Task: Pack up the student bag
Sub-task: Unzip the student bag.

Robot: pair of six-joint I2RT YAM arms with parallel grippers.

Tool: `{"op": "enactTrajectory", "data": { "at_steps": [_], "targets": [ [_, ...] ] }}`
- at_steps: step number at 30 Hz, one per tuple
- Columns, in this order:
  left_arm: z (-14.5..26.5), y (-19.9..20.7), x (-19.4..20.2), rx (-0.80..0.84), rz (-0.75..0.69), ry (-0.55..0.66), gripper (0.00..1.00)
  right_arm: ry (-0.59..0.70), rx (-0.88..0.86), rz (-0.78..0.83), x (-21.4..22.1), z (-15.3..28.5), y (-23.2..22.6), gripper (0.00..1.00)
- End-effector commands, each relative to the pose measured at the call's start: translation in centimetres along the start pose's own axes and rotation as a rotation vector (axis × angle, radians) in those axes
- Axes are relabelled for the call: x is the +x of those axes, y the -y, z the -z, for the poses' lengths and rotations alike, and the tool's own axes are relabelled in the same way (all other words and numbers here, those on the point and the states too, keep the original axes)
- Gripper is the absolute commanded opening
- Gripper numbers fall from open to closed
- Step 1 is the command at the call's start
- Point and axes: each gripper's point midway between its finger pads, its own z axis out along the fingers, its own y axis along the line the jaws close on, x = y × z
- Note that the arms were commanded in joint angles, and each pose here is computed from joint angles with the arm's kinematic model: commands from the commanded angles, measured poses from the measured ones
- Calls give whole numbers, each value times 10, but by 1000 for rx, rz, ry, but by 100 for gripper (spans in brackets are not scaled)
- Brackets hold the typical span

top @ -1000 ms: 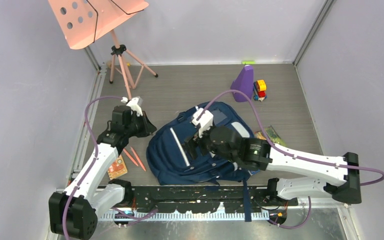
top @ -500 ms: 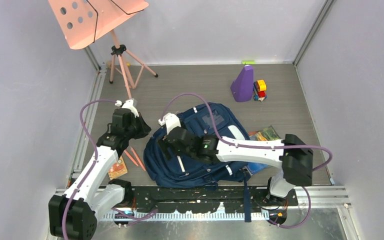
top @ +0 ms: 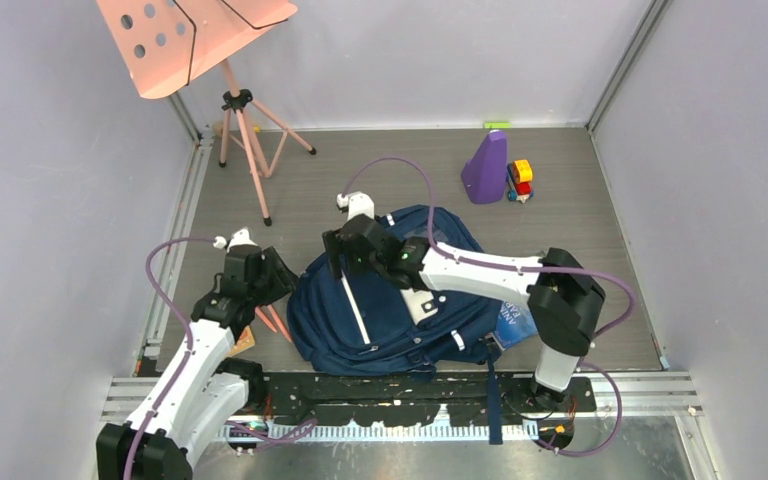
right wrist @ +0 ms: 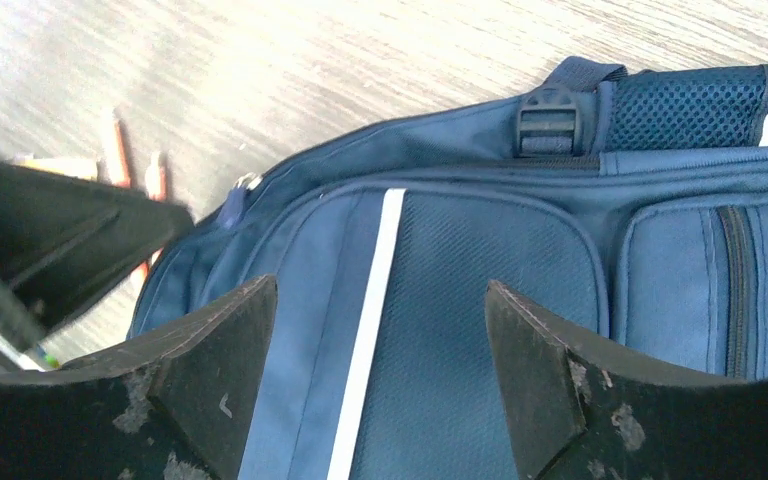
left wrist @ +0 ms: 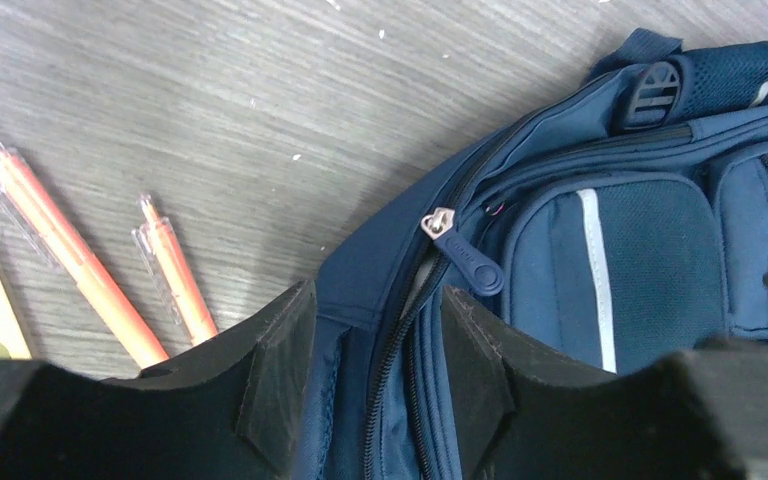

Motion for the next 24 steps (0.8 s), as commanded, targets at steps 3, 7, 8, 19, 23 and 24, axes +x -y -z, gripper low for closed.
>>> {"op": "enactTrajectory", "data": {
  "at_steps": [3, 7, 8, 19, 23, 24],
  "targets": [
    [0, -6, 17, -7, 58, -45, 50, -5, -46, -148, -24, -22, -18, 79],
    [-3, -1, 32, 37, 82, -98, 42, -50, -67, -221, -20, -40, -33, 73],
    [-4, 0, 35, 49, 87, -106, 40, -48, -79, -245, -24, -42, -39, 73],
    [-6, 2, 45, 81, 96, -129, 8, -169, -147, -272, 7, -73, -69, 65],
    [-7, 2, 47, 82, 91, -140, 1, -204, -167, -265, 21, -73, -77, 61],
    [-7, 2, 47, 83, 90, -141, 0, -212, -168, -261, 25, -74, -79, 60]
  ]
}}
